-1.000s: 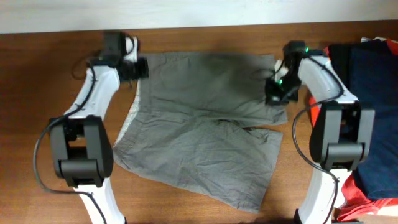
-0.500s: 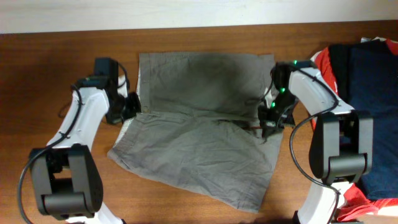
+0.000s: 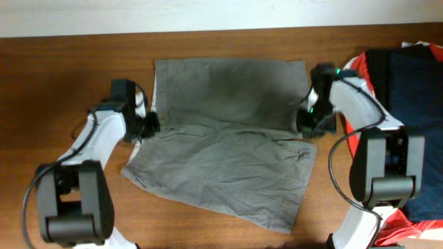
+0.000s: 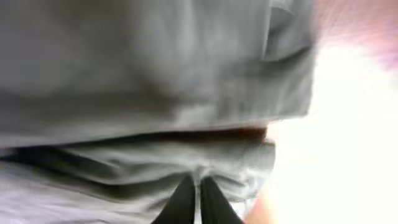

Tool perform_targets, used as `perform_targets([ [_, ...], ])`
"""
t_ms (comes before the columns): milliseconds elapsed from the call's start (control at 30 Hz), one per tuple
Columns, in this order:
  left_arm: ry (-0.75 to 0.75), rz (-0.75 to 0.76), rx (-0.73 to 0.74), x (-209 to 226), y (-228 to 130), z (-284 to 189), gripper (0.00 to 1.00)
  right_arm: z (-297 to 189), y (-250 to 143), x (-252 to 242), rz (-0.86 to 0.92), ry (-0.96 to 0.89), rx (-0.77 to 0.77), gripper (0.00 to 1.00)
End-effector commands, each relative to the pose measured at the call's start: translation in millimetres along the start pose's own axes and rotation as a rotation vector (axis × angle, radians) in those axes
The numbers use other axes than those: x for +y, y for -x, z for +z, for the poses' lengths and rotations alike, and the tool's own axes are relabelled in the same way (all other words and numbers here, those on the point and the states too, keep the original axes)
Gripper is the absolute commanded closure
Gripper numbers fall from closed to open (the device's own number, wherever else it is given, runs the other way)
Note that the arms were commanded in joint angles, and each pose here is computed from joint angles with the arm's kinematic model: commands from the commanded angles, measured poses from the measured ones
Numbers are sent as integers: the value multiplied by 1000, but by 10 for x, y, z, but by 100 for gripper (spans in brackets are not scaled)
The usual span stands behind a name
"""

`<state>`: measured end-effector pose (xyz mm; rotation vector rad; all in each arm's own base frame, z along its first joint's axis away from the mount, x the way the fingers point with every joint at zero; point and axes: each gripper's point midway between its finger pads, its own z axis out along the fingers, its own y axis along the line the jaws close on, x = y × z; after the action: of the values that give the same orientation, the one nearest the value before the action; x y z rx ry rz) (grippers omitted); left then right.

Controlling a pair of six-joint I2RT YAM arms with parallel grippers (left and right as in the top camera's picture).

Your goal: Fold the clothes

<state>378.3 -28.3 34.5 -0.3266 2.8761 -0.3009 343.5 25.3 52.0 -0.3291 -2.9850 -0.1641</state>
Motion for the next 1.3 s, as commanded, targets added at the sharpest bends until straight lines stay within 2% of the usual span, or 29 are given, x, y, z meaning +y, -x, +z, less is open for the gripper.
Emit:
perform_targets([
  [0,-65,67,-323,-413,559,-1631,99,-785,79,114,-22,33,-128,90],
  [100,6,52,-395,-277,120,-2331,99,-1048,-263,209,-63,28,-122,89],
  [133,13,50,-384,-251,-10,-2406,99,-1067,-363,259,-81,25,-105,89],
  [200,177,-44,-366,80,-228,-2503,99,-995,-793,645,-206,42,-14,85],
  [267,237,-53,-351,191,-266,-2479,99,-852,-1144,855,-308,9,44,85],
  [333,244,-57,-331,210,-270,-2392,99,-692,-1467,870,-325,-43,75,85],
  [400,265,-68,-242,279,-358,-2100,99,-507,-1823,821,-333,-28,90,85],
  [500,245,-110,-59,356,-689,-1452,99,-199,-2239,695,-367,1,164,83],
  [567,230,-114,5,395,-878,-1180,99,52,-2415,516,-316,-33,222,80],
  [700,236,-116,23,442,-966,-1041,99,413,-2580,354,-142,-55,280,75],
  [767,233,-115,13,436,-938,-1036,99,471,-2646,600,-118,91,323,75],
  [800,233,-115,12,436,-937,-1036,99,489,-2583,612,-159,95,291,76],
  [867,233,-115,12,435,-935,-1036,99,518,-2476,617,-397,110,229,75],
  [967,232,-115,9,434,-928,-1036,99,515,-2484,505,-457,42,213,75],
  [1067,230,-114,5,431,-918,-1035,99,409,-2421,489,-469,-74,29,73],
  [1100,229,-114,-1,428,-904,-1034,99,276,-2442,549,-522,-107,-122,71],
  [1133,228,-114,-3,427,-899,-1034,99,208,-2460,598,-569,-106,-192,66],
  [1167,228,-114,-4,426,-895,-1033,99,182,-2483,626,-609,-108,-221,39],
  [1200,228,-114,-4,426,-896,-1033,99,194,-2497,624,-616,-113,-214,35],
  [1233,228,-114,-3,426,-898,-1033,99,231,-2506,590,-610,-130,-198,37],
  [1267,228,-114,-3,427,-899,-1034,99,284,-2500,581,-610,-136,-192,45],
])
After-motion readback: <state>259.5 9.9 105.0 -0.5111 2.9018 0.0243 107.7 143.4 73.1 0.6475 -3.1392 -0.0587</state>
